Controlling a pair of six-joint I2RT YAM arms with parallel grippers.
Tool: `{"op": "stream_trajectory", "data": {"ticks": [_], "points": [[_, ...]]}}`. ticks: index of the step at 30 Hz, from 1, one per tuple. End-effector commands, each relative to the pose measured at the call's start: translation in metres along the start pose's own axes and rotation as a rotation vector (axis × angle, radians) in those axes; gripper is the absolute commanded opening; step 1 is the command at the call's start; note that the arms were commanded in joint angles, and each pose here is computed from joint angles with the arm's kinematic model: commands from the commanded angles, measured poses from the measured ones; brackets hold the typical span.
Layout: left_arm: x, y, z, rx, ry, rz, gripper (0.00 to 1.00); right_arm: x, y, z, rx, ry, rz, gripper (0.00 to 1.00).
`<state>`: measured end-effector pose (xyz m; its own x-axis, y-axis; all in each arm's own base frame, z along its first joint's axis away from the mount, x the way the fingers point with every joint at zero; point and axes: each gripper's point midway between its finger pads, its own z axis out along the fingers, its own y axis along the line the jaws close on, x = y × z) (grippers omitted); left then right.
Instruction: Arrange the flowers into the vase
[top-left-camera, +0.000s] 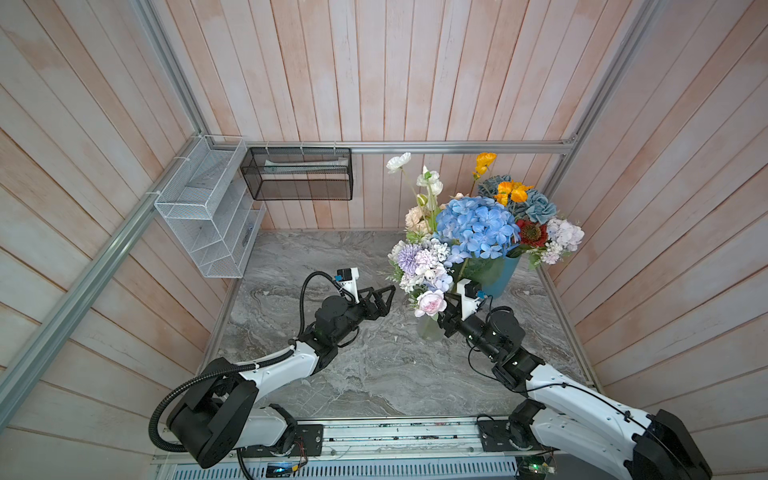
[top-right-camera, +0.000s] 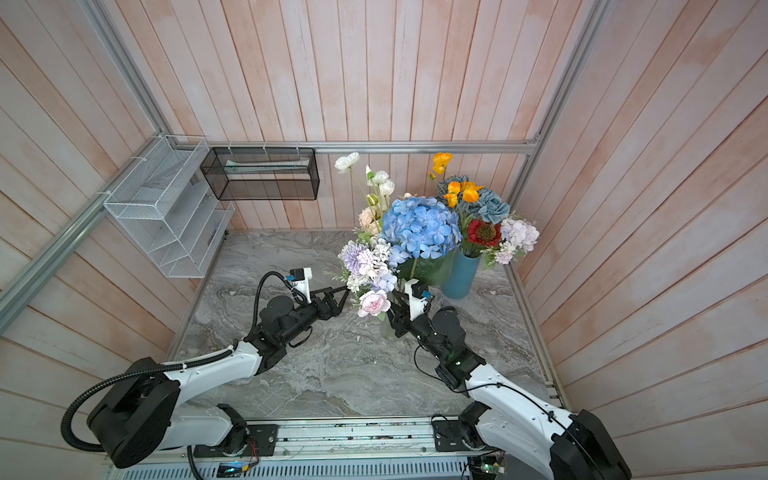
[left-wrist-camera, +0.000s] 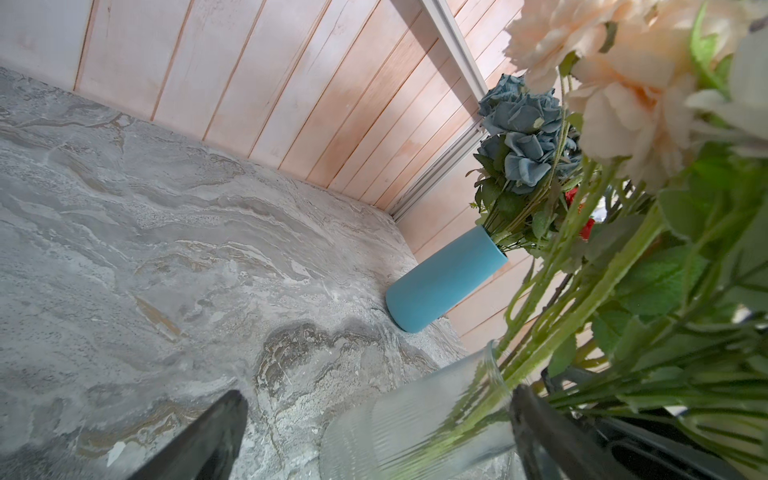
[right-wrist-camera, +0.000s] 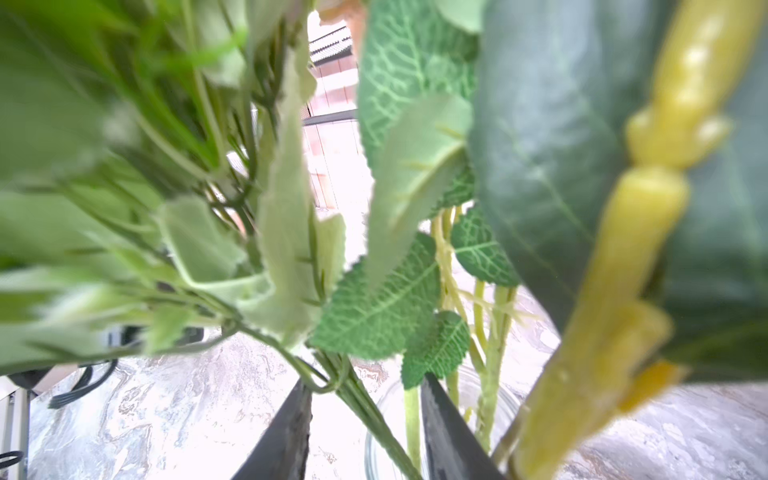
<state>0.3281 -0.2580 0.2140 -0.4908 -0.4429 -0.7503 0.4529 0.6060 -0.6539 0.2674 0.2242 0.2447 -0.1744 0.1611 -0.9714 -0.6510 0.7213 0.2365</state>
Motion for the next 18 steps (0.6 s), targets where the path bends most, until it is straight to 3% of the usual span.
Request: {"op": "stream_trajectory", "data": {"ticks": [1,9,18], "points": [[-0.004,-0.01,0.004,0.031,-0.002,0.023,1.0,-0.026,0.012,0.0,-0.039,-0.051,0.004,0.44],[-0.007,-0.041,0.012,0.119,0.017,0.041,1.0,-0.036,0.028,0.001,-0.077,-0.072,-0.016,0.43],[-0.013,-0.073,0.028,0.205,0.036,0.045,1.0,-0.041,0.023,0.011,-0.023,-0.081,-0.105,0.43]]}}
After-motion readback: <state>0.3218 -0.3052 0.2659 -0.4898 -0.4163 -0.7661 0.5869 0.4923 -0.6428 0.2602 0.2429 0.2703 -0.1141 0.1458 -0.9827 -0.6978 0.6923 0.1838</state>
